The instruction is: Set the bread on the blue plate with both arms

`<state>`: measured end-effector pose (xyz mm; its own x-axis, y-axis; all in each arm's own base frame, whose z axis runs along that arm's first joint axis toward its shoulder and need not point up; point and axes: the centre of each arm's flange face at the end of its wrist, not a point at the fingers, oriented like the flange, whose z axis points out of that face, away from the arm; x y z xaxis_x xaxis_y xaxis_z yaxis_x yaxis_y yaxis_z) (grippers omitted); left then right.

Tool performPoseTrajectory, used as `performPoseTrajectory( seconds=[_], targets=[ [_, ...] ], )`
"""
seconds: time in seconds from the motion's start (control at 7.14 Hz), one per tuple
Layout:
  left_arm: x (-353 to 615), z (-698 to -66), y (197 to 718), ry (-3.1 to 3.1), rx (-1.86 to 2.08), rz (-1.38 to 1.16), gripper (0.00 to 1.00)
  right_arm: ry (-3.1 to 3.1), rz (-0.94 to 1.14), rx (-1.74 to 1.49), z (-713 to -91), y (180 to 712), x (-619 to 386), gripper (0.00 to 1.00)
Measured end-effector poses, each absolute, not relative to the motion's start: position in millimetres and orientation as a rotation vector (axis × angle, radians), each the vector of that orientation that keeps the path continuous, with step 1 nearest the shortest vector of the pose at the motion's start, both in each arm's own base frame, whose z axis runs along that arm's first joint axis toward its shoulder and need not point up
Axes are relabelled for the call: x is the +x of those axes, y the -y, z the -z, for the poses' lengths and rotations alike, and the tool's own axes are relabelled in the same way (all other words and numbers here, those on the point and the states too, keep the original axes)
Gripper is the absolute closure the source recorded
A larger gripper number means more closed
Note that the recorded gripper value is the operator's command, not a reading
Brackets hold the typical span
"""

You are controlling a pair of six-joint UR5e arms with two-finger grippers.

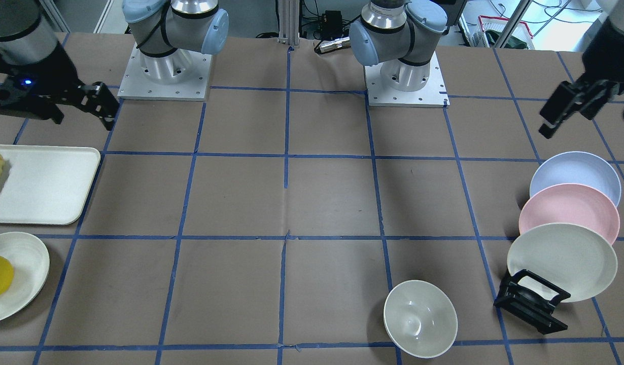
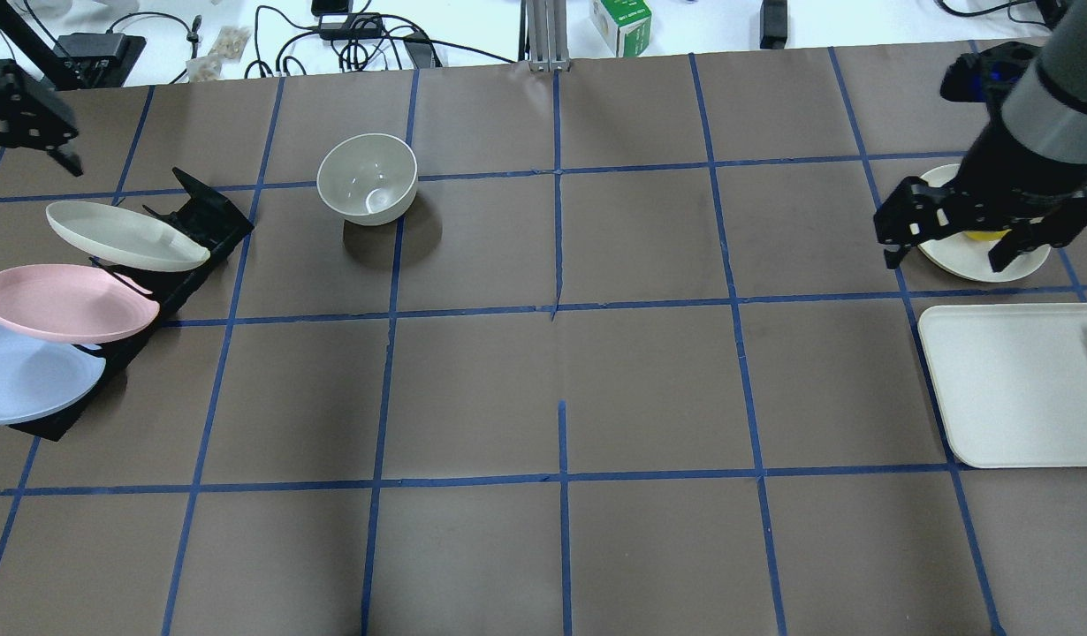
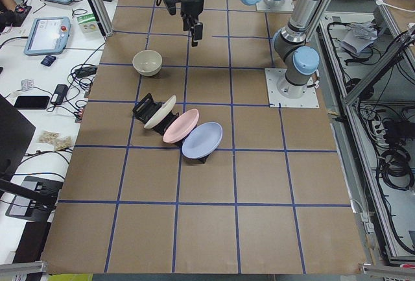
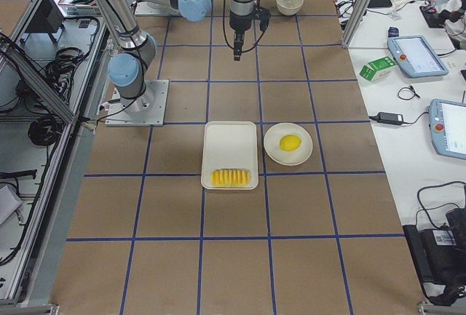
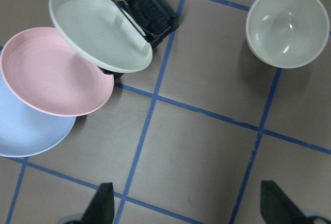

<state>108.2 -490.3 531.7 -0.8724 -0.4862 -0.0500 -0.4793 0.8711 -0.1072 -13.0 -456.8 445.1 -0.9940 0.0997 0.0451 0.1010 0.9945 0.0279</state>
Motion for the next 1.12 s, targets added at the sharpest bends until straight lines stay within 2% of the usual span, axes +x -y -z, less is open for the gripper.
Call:
performPoseTrajectory(
  seconds=[0.56,0.84,1.12],
  targets=[
    [303,-434,451,-2.812,-1.218,0.054,0.02,3.126,0.119,-0.066,-388,456,-213,0.00],
    [353,-371,430,-2.739,-1.316,-0.058,0.02,3.119,0.112,-0.017,-353,451,-283,0.00],
    [381,-323,432,-2.659,-1.355,-0.093,0.10,3.096,0.140,-0.031,-318,449,-327,0.00]
  ],
)
